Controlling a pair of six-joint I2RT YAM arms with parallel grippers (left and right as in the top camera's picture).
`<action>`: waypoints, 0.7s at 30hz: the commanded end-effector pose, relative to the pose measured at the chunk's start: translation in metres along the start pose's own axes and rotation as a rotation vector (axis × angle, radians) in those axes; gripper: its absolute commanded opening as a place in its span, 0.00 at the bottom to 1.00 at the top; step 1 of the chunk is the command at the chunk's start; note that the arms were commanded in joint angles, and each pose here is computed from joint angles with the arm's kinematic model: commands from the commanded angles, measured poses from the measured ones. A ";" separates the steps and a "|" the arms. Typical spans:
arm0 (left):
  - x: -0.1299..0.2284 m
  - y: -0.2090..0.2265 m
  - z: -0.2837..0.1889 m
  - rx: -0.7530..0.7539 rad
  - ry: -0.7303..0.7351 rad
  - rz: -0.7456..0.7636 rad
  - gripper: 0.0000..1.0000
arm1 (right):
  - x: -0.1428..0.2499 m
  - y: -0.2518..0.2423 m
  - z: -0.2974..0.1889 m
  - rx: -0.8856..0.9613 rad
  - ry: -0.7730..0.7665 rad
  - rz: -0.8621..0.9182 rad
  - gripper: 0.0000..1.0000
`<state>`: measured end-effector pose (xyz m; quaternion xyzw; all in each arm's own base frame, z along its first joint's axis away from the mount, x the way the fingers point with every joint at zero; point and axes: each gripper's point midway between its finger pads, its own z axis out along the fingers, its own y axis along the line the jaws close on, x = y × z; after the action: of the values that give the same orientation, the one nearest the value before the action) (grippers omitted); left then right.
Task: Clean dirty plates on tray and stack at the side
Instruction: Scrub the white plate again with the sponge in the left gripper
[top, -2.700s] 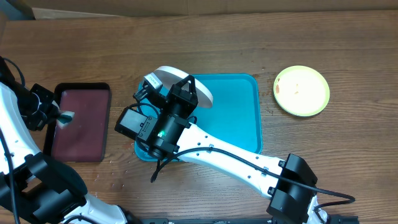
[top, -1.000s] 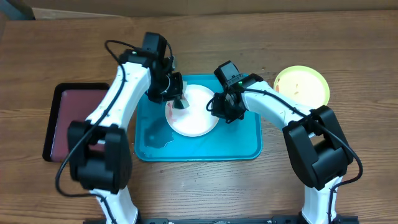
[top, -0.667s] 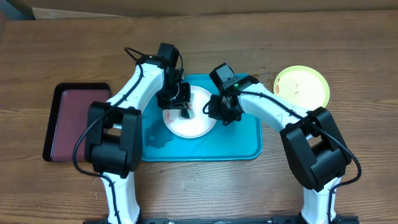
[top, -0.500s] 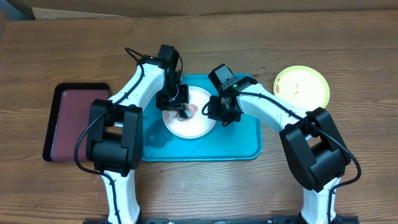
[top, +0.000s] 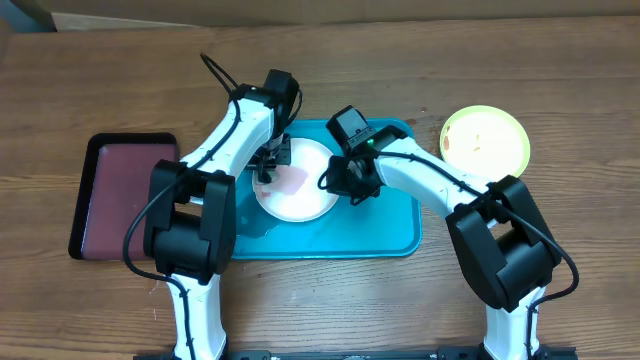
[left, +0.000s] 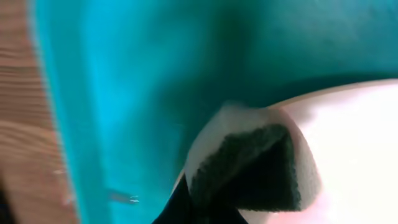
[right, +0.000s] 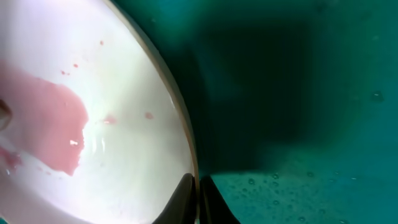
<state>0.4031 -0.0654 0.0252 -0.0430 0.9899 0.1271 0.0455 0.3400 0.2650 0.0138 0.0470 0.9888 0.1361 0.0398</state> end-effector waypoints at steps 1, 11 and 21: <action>-0.038 0.076 -0.011 -0.349 -0.145 -0.127 0.04 | -0.004 -0.032 -0.008 0.110 -0.027 0.016 0.04; -0.055 0.059 -0.040 -0.197 -0.166 -0.219 0.04 | -0.002 -0.033 -0.008 0.114 -0.023 0.017 0.04; -0.053 -0.007 -0.066 0.258 -0.066 -0.129 0.04 | -0.003 -0.032 -0.008 0.110 -0.026 0.009 0.04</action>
<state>0.4455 -0.0588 0.0775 -0.1168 0.9850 0.0821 0.0969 0.3394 0.2456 0.0154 0.0547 0.9921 0.1055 0.0393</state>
